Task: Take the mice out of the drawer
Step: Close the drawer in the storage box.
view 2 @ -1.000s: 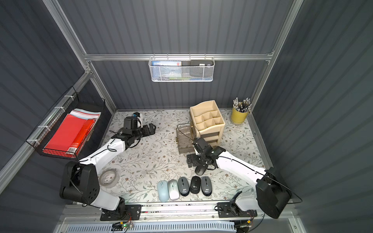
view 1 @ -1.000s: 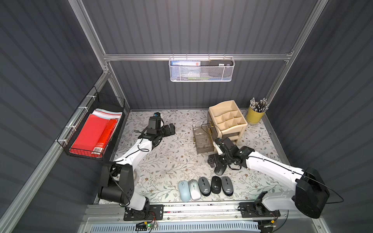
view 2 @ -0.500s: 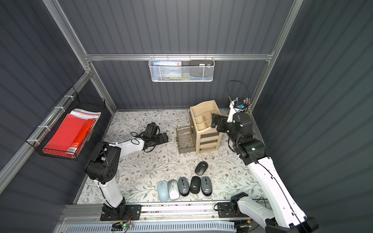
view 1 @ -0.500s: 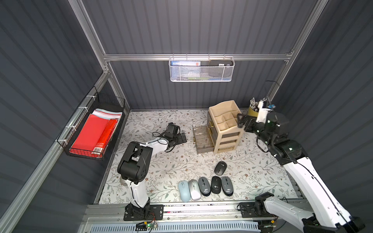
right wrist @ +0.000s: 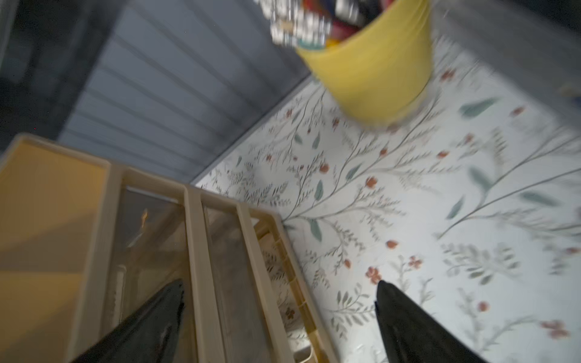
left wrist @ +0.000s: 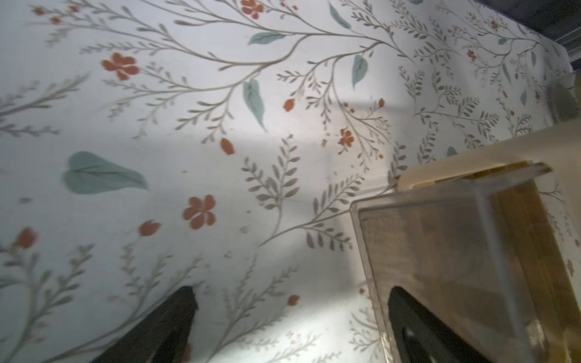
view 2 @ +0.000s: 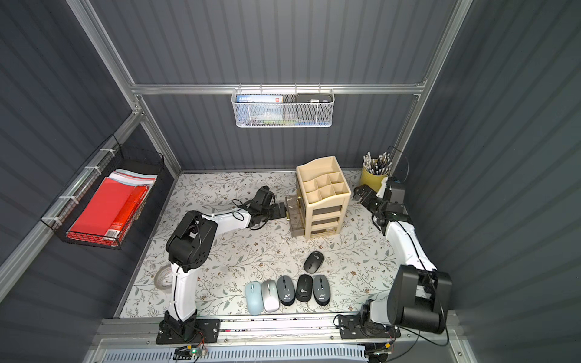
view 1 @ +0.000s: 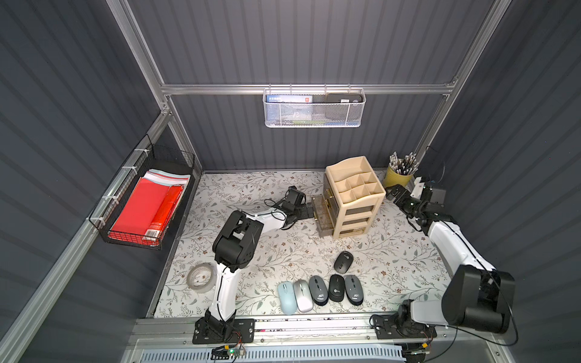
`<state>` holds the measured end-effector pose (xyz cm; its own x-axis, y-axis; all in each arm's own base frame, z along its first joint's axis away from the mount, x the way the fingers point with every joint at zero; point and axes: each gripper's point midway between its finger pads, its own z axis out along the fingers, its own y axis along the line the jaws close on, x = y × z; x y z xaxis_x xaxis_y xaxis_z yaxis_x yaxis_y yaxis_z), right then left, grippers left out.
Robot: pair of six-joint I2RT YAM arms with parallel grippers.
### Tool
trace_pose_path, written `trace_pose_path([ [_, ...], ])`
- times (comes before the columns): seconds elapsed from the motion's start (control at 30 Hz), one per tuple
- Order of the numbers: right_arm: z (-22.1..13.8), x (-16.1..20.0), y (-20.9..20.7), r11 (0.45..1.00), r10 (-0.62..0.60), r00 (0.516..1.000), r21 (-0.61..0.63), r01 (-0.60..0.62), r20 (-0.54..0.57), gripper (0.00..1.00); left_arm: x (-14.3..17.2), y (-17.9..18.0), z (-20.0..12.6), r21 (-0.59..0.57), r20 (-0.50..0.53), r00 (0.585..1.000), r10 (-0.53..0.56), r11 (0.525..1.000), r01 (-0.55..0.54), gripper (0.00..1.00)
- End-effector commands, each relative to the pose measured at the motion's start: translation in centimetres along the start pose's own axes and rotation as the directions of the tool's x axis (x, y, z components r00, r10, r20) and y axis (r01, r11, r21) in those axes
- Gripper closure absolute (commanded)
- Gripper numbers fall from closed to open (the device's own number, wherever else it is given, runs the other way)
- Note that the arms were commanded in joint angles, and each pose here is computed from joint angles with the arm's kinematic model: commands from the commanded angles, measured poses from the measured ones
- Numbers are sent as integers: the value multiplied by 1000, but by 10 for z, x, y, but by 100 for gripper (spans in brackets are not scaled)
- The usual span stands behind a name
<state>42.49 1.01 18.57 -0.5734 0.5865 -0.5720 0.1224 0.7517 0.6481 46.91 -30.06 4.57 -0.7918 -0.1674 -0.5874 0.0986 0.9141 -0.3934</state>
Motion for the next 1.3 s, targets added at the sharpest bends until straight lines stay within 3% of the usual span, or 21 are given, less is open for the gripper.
trace_pose_path([
  [0.0, 14, 20, 57, 954, -28, 994, -301, -5, -106, 1, 14, -13, 12, 17, -50, 999, -11, 1000, 12, 1],
  [0.23, 75, 109, 99, 913, -111, 933, -407, -41, -342, 1, 12, -28, 19, 36, -52, 999, 0, 999, 2, 1],
  [0.43, 113, 164, 158, 879, -202, 879, -476, -32, -431, 1, 6, -9, -8, -56, -21, 1000, -20, 998, 19, 0],
  [0.57, 124, 186, 174, 876, -217, 863, -482, -34, -457, 1, 10, 11, -28, -121, -11, 999, -42, 992, 41, 1],
  [0.8, 120, 183, 158, 905, -212, 874, -425, 6, -438, 1, 10, 53, -53, -262, 17, 996, -90, 961, 92, 1],
  [0.87, 120, 174, 146, 925, -199, 885, -380, 28, -421, 1, -5, 73, -72, -329, 87, 987, -135, 931, 156, 1],
  [1.0, 112, 131, 114, 959, -115, 941, -282, 22, -319, 1, -28, 118, -122, -519, 232, 961, -151, 816, 253, 1],
  [1.13, 105, 107, 100, 962, -119, 949, -270, 38, -291, 1, -53, 135, -148, -540, 291, 944, -158, 787, 298, 1],
  [1.27, 104, 105, 98, 961, -155, 944, -265, 76, -292, 1, -72, 130, -146, -554, 318, 937, -147, 773, 310, 1],
])
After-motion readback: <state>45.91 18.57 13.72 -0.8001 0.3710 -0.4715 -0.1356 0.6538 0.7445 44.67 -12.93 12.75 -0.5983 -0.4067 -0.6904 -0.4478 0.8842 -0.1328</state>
